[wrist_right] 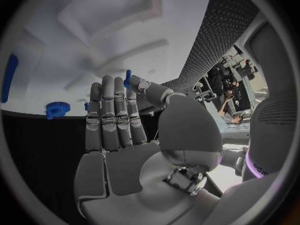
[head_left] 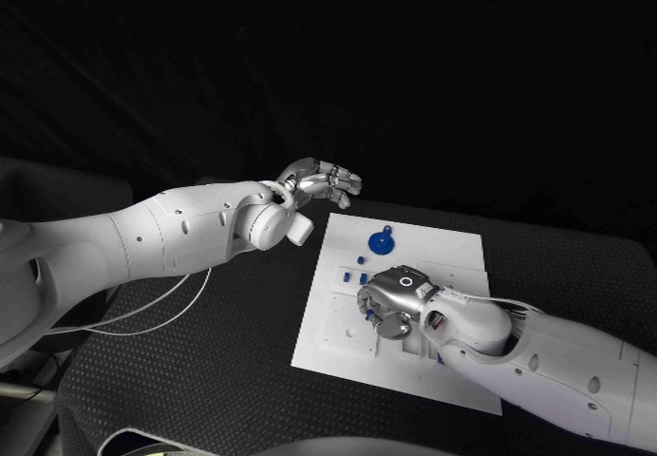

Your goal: Assemble the parts on the task board

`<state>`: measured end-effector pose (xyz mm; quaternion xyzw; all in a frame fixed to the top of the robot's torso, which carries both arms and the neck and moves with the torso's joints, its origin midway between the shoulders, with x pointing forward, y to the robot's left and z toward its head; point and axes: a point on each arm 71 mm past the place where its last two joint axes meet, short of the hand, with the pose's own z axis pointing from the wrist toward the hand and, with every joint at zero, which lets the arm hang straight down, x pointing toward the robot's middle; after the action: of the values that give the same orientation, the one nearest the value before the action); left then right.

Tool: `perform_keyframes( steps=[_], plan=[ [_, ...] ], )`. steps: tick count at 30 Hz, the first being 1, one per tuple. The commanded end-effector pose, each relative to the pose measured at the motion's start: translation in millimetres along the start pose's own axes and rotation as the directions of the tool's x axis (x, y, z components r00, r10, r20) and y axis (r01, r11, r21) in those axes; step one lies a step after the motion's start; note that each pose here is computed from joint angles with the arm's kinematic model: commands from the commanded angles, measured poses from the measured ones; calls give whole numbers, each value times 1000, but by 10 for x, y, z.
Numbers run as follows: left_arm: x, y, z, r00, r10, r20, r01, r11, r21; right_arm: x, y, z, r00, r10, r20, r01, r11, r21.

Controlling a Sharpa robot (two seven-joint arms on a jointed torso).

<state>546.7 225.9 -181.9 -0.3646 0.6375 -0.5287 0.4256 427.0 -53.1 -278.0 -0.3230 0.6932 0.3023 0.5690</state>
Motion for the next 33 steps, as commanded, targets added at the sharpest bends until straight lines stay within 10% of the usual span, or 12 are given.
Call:
perform_keyframes(
  steps=[1,33],
  plan=[
    [24,-20,6,1000,-10,-10,10,1000,12,9,2,2,1000,-23,-1,23,1000,8],
    [29,-16,7,1000,-12,-17,12,1000,7,17,6,1,998,-54,-23,54,998,23]
  ],
)
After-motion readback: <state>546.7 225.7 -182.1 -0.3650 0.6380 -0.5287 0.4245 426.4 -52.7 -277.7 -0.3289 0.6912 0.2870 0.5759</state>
